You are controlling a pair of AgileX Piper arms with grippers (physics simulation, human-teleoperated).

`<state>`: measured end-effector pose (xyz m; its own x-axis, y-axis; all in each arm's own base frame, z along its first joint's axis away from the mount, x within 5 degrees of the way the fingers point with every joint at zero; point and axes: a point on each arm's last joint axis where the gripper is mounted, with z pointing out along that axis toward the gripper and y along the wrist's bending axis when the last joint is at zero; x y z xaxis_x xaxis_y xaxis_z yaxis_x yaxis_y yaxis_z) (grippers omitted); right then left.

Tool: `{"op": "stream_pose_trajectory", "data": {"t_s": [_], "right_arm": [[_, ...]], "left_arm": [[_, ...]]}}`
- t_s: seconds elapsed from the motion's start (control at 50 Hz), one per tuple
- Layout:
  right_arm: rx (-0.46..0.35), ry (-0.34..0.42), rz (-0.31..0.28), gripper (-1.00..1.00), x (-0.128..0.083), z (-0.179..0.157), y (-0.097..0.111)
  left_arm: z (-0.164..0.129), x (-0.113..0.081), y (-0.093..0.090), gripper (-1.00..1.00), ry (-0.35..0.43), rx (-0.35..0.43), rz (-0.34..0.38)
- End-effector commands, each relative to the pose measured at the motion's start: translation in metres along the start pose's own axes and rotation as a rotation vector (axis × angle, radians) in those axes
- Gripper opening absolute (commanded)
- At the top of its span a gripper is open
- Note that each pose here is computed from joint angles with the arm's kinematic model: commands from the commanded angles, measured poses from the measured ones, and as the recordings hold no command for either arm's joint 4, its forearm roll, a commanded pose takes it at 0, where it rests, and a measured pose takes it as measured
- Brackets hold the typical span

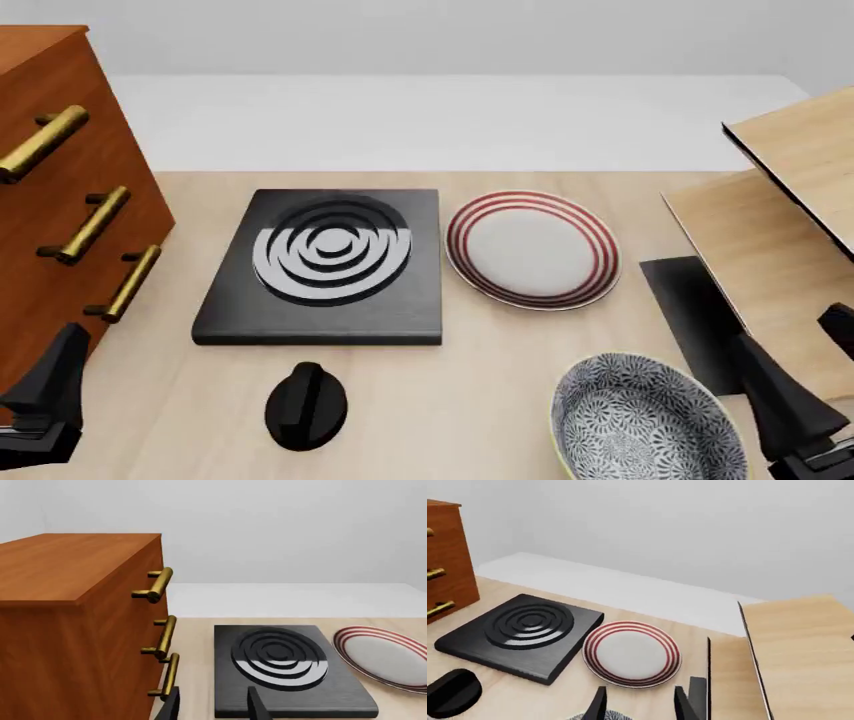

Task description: Pick up the cream cheese and put it in the bowl.

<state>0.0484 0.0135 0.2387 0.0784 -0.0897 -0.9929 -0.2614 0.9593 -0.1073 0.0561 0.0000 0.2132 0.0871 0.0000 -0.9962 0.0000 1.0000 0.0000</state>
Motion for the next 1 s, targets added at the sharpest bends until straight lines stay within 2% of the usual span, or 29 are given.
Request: {"op": "stream_pose_trajectory", "data": {"t_s": [0.02, 0.18, 0.24, 0.34, 0.36, 0.38, 0.4, 0.52, 0.64, 1.0], "right_arm": [[-0.188, 0.010, -0.065, 1.00, -0.014, -0.002, 0.007], [-0.320, 0.040, -0.085, 1.00, -0.022, 0.008, 0.016], [-0.420, 0.061, -0.104, 1.00, -0.029, 0.019, 0.026], [-0.480, 0.076, -0.119, 1.00, -0.030, 0.027, 0.035], [-0.500, 0.078, -0.105, 1.00, -0.031, 0.028, 0.037], [-0.618, 0.112, -0.122, 1.00, -0.030, 0.044, 0.060], [-0.635, 0.112, -0.133, 1.00, -0.029, 0.047, 0.064], [-0.678, 0.114, -0.146, 1.00, -0.029, 0.054, 0.076], [-0.756, 0.132, -0.169, 1.00, -0.022, 0.063, 0.097], [-0.869, 0.169, -0.213, 1.00, -0.011, 0.078, 0.140]], "left_arm": [[0.000, 0.000, 0.000, 1.00, 0.000, 0.000, 0.000], [0.000, 0.000, 0.000, 1.00, 0.000, 0.000, 0.000], [0.000, 0.000, 0.000, 1.00, 0.000, 0.000, 0.000], [0.000, 0.000, 0.000, 1.00, 0.000, 0.000, 0.000], [0.000, 0.000, 0.000, 1.00, 0.000, 0.000, 0.000], [0.000, 0.000, 0.000, 1.00, 0.000, 0.000, 0.000], [0.000, 0.000, 0.000, 1.00, 0.000, 0.000, 0.000], [0.000, 0.000, 0.000, 1.00, 0.000, 0.000, 0.000], [0.000, 0.000, 0.000, 1.00, 0.000, 0.000, 0.000], [0.000, 0.000, 0.000, 1.00, 0.000, 0.000, 0.000]]}}
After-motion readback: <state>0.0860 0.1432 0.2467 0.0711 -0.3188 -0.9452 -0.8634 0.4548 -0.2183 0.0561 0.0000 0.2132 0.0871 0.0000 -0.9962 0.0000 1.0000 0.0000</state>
